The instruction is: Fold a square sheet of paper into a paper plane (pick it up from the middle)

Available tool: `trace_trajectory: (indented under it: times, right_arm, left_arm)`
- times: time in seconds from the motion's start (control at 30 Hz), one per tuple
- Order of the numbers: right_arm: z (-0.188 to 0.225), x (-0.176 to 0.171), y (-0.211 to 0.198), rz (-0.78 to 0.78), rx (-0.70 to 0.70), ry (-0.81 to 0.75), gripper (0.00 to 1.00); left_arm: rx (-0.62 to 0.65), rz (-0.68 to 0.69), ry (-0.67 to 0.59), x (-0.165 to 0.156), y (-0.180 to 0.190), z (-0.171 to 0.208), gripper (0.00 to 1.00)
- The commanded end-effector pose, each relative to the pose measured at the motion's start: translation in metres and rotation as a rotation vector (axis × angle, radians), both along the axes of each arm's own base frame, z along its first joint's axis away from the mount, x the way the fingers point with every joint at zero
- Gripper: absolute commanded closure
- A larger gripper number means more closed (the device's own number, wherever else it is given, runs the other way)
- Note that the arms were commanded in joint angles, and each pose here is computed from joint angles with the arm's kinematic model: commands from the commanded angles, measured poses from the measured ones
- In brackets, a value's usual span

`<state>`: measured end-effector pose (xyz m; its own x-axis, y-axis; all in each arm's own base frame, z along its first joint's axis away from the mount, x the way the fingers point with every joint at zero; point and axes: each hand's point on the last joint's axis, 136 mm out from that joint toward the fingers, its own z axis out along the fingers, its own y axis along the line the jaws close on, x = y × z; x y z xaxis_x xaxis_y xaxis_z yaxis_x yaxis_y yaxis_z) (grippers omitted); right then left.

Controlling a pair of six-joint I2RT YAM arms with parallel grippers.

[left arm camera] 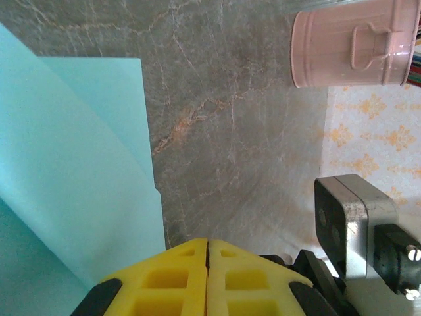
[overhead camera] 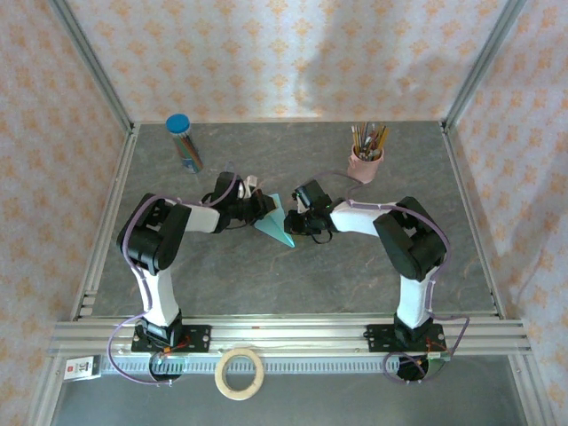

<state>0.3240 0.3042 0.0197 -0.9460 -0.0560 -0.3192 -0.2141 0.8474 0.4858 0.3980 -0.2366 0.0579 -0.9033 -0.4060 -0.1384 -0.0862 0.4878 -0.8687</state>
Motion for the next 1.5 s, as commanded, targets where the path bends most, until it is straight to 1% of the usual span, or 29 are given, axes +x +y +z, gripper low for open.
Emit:
trace_trajectory:
  times: [0.0,0.1,0.13,0.4,0.77,1.1,1.27,1.4,1.47]
  right_arm:
    - [-0.057,-0.038,-0.015,0.018,-0.137,0.128,0.82]
    - [-0.057,-0.037,-0.015,0.021,-0.138,0.129,0.81]
    - [-0.057,-0.037,-0.014,0.024,-0.137,0.127,0.81]
    - [-0.063,-0.041,-0.015,0.032,-0.151,0.144,0.79]
    - [-0.068,-0.042,-0.019,0.03,-0.172,0.154,0.79]
    - [-0.07,-0.044,-0.019,0.031,-0.182,0.163,0.79]
    - [-0.07,-0.044,-0.02,0.031,-0.182,0.164,0.79]
    - [-0.063,-0.04,-0.017,0.021,-0.165,0.147,0.8]
    - [-0.053,-0.034,-0.014,0.007,-0.148,0.123,0.79]
  left_arm:
    - [0.003,-0.027,-0.003,-0.002,-0.005,0.001,0.92]
    - [0.0,-0.041,-0.001,-0.004,-0.009,0.003,0.92]
    - [0.009,-0.045,0.025,-0.006,-0.01,-0.009,0.92]
    - [0.029,-0.041,0.058,-0.008,-0.01,-0.02,0.92]
    - [0.041,-0.045,0.075,-0.008,-0.01,-0.026,0.93]
    - [0.095,-0.049,0.132,-0.015,-0.006,-0.044,0.93]
    - [0.145,-0.038,0.167,-0.019,0.001,-0.056,0.93]
    - [0.174,-0.047,0.2,-0.024,0.004,-0.068,0.93]
    - [0.191,-0.054,0.221,-0.027,0.005,-0.075,0.93]
